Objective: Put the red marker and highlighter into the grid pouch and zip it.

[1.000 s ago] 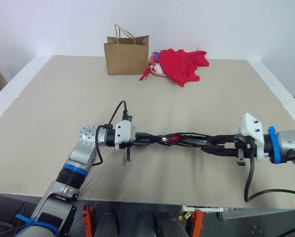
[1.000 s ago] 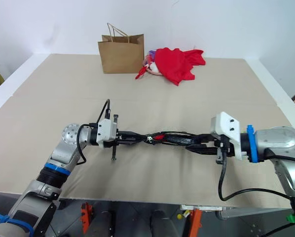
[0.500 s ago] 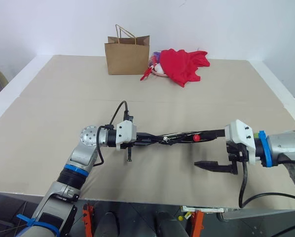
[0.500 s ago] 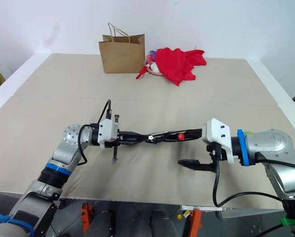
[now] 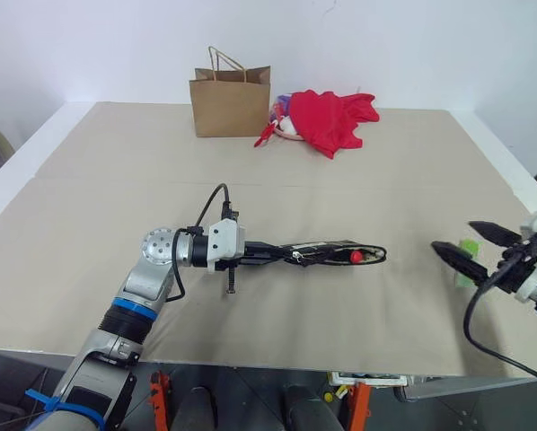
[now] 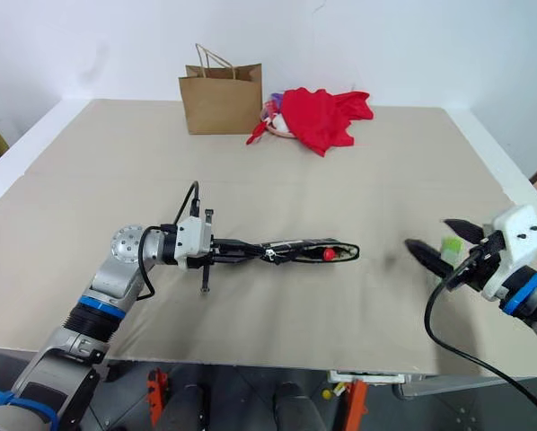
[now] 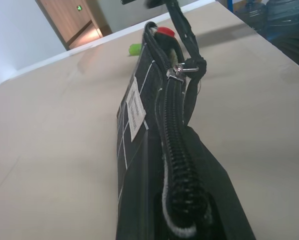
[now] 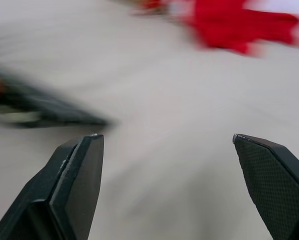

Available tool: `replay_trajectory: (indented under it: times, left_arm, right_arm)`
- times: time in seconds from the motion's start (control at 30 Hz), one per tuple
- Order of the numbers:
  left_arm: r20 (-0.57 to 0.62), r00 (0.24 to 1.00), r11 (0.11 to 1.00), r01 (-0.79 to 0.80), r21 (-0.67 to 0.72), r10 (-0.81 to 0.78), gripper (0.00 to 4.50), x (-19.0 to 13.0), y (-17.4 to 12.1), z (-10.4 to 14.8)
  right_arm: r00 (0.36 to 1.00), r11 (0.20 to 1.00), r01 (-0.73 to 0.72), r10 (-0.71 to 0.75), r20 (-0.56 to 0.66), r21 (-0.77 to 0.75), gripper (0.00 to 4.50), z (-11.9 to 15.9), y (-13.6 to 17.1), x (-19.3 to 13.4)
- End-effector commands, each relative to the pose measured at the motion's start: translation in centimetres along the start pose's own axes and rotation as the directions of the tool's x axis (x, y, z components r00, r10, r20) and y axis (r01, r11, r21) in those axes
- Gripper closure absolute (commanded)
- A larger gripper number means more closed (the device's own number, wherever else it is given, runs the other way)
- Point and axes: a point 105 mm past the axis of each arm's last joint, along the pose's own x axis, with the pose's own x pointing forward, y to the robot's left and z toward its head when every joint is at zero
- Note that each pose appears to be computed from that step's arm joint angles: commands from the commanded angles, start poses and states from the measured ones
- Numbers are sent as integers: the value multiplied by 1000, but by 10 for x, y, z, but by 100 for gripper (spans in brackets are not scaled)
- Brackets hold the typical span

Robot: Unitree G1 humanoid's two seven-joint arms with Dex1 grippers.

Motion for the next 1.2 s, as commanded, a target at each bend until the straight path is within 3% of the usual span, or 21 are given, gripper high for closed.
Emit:
replay_trajectory:
  times: [0.03,0.13,0.43,0.53,0.63,0.73,0.83,0.9,0.97,1.03,1.13,1.2]
  left_arm:
    - [13,1000,1000,-14,22,14,450,-1,4,6]
    - [15,1000,1000,-9,25,9,450,0,3,6]
    - [15,1000,999,1,34,-1,450,3,2,7]
    - [12,1000,999,1,37,-1,450,2,3,7]
    - [7,1000,999,-1,38,1,450,0,3,6]
    - [6,1000,999,-2,39,2,450,0,4,6]
    - [6,1000,999,-1,40,1,450,1,4,6]
    - [7,1000,999,2,42,-2,450,1,4,7]
    - [5,1000,999,9,48,-9,450,2,4,7]
    - [4,1000,999,13,50,-14,450,2,3,7]
    - [5,1000,999,17,47,-17,450,2,2,6]
    - [5,1000,999,20,47,-20,450,2,1,6]
  right_arm:
    - [934,934,355,-353,-55,39,4,-26,-33,-13]
    - [894,890,444,-433,-113,101,4,-47,-32,-13]
    - [851,845,502,-444,-279,186,4,-97,-15,10]
    - [822,818,541,-464,-330,195,85,-109,-16,7]
    - [811,814,550,-465,-356,189,228,-115,-13,4]
    - [814,819,542,-456,-360,188,343,-116,-7,4]
    - [829,841,515,-439,-347,166,340,-111,-1,7]
    - [863,881,460,-414,-289,113,340,-95,0,12]
    - [941,943,323,-311,-133,84,340,-52,7,26]
    - [990,989,141,-140,20,-45,340,-1,18,34]
    - [985,964,-89,122,120,-252,340,51,36,31]
    - [946,917,-236,292,140,-322,340,77,51,26]
